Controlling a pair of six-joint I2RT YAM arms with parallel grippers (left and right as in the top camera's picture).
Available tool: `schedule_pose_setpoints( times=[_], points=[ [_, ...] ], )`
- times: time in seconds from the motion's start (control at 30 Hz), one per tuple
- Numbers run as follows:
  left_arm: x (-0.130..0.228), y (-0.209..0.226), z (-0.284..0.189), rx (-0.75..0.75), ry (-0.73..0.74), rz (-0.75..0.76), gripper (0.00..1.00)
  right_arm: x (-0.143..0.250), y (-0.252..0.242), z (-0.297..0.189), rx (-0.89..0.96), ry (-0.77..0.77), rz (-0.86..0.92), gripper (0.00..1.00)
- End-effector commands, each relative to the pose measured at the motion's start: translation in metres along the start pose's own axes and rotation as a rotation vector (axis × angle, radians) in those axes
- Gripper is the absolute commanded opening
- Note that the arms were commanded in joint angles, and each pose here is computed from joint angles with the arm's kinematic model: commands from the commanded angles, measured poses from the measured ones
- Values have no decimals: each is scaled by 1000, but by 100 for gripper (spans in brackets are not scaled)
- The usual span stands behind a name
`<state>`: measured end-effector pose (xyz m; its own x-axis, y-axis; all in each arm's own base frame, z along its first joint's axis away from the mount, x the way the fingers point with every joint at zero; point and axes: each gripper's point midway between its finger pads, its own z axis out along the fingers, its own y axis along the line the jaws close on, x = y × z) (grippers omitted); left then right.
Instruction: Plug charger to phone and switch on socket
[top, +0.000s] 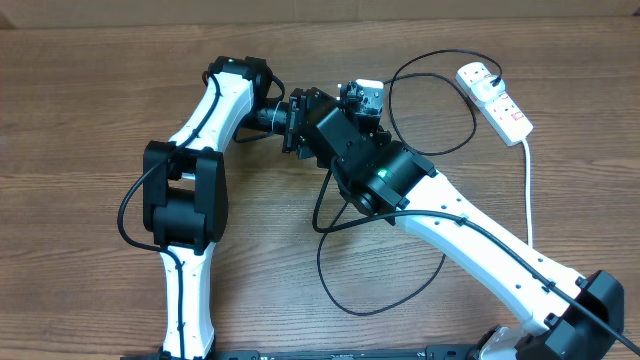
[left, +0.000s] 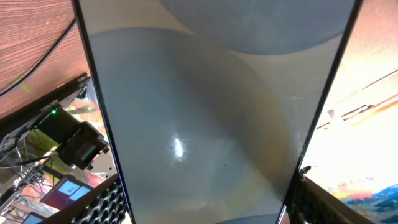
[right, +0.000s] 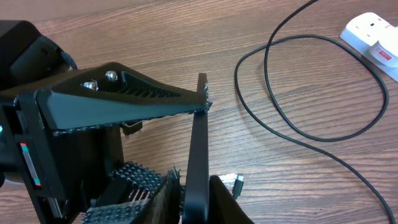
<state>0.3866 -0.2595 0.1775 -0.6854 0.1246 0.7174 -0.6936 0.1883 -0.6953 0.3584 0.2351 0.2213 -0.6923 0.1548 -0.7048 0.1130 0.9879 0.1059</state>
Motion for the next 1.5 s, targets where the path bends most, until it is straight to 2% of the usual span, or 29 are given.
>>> schedule_pose_setpoints(
  times=[0.0, 0.13, 0.47, 0.73, 1.0, 1.07, 1.17, 1.3, 1.47],
  points=[
    [5, -13, -1, 47, 28, 29, 69, -7, 3, -1, -8, -15, 28, 9],
    [5, -13, -1, 47, 28, 29, 69, -6, 2, -1, -6, -12, 60, 4],
    [5, -13, -1, 47, 28, 33, 70, -7, 2, -1, -4, -15, 189, 4],
    [1, -16, -2, 49, 25, 85, 72, -17, -11, -2, 43, -95, 618, 4],
    [1, -16, -2, 48, 24, 85, 72, -17, -10, -2, 27, -101, 938, 4],
    [1, -16, -2, 48, 24, 85, 68, -17, -10, -2, 23, -102, 1015, 4],
    [1, -16, -2, 47, 23, 90, 68, -17, -10, -2, 20, -104, 1084, 4],
    [0, -17, -2, 48, 23, 112, 56, -17, -10, -2, 13, -106, 1223, 4],
    [0, -17, -2, 48, 24, 114, 55, -12, -6, -2, -2, -71, 1459, 4]
  ],
)
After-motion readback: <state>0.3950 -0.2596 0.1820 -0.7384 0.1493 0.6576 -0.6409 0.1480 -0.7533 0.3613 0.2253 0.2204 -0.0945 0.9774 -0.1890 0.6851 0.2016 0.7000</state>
